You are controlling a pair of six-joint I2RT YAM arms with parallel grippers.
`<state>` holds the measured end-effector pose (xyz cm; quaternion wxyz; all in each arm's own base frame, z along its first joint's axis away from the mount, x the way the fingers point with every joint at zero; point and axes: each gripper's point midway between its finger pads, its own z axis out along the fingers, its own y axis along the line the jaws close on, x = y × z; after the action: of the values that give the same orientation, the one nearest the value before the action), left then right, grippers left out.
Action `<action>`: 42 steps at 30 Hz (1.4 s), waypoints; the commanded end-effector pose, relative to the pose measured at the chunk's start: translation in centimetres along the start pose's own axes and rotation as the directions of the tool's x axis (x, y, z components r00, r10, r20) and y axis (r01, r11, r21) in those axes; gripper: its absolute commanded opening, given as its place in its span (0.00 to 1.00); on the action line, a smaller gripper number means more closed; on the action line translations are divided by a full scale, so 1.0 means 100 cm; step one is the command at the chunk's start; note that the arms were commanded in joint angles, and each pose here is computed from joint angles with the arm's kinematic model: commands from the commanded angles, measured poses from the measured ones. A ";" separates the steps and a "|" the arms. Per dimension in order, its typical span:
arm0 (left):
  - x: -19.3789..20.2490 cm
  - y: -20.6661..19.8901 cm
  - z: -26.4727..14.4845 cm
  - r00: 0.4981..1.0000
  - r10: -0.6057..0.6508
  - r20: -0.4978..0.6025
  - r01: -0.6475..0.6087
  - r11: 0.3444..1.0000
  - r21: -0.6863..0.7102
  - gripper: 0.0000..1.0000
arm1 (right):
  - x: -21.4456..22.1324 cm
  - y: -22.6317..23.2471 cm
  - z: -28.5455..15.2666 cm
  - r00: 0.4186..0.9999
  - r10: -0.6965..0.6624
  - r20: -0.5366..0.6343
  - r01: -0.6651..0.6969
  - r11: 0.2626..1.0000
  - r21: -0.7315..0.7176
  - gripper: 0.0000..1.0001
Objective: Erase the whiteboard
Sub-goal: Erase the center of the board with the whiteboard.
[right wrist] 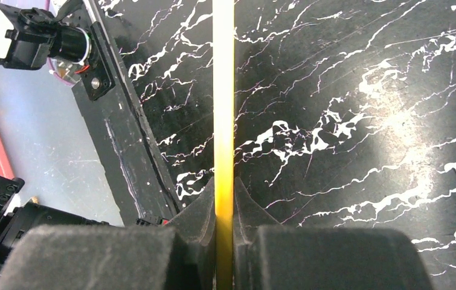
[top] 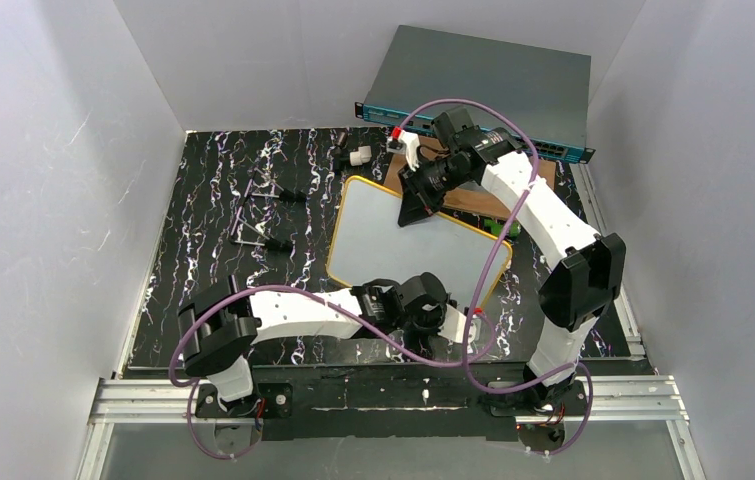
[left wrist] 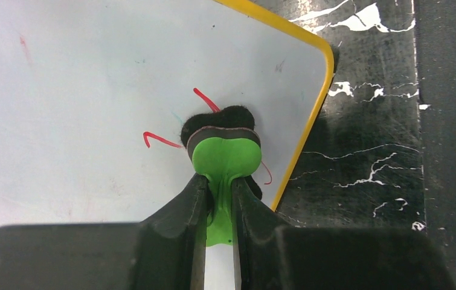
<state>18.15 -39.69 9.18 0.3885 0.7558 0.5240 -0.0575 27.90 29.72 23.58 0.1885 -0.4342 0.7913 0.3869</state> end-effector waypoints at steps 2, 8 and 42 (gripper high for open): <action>0.024 0.042 -0.005 0.998 -0.046 -0.037 0.037 0.973 -0.229 0.00 | -0.008 0.061 -0.009 0.996 0.088 0.031 -0.080 0.974 -0.212 0.01; 0.031 0.018 -0.025 0.953 -0.290 0.085 0.302 0.926 -0.228 0.00 | -0.010 0.047 -0.015 0.990 0.124 0.062 -0.111 0.976 -0.188 0.01; 0.088 -0.023 -0.074 0.036 -0.838 0.544 0.997 -0.009 -0.079 0.00 | -0.047 -0.018 0.011 0.880 0.368 0.300 -0.360 0.929 -0.084 0.01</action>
<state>16.55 -27.31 7.46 0.4740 0.1438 0.8224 -0.2798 31.56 30.92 20.19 0.1794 -0.2230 0.8513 0.4398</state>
